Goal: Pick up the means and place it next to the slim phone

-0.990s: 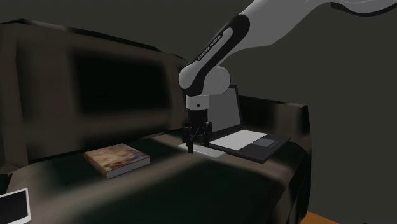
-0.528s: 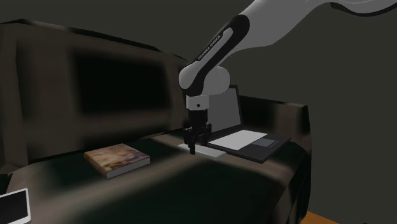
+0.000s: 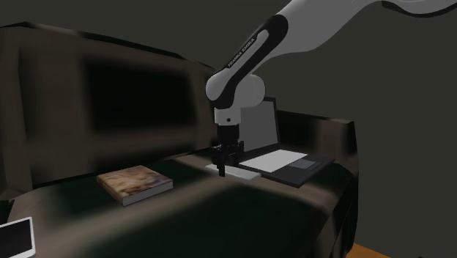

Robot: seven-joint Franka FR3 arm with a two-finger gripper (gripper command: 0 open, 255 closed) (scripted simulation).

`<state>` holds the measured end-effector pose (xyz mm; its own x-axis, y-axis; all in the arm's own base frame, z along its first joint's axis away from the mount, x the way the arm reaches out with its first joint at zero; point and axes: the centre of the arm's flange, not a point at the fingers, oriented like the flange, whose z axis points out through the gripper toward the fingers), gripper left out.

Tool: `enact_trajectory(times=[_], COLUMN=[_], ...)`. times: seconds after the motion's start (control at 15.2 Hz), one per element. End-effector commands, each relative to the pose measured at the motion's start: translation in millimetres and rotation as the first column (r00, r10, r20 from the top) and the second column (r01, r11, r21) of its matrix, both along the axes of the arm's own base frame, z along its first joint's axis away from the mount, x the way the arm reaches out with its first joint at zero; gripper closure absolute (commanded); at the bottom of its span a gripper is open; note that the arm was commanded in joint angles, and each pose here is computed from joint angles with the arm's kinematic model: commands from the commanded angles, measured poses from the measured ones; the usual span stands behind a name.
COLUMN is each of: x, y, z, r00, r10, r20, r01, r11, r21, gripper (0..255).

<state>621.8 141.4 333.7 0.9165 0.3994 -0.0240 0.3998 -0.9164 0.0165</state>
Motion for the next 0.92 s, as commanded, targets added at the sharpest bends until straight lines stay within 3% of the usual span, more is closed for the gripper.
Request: enact_trajectory(times=[0.0,0.86], x=[0.5,0.6], y=[-0.2,-0.2], z=[9.5,78.1], r00=[1.0,1.0], r10=[-0.001,-0.001], r20=[0.002,0.002], r01=[0.001,0.001], r11=[1.0,1.0], r21=[0.0,0.0], gripper=[255,255])
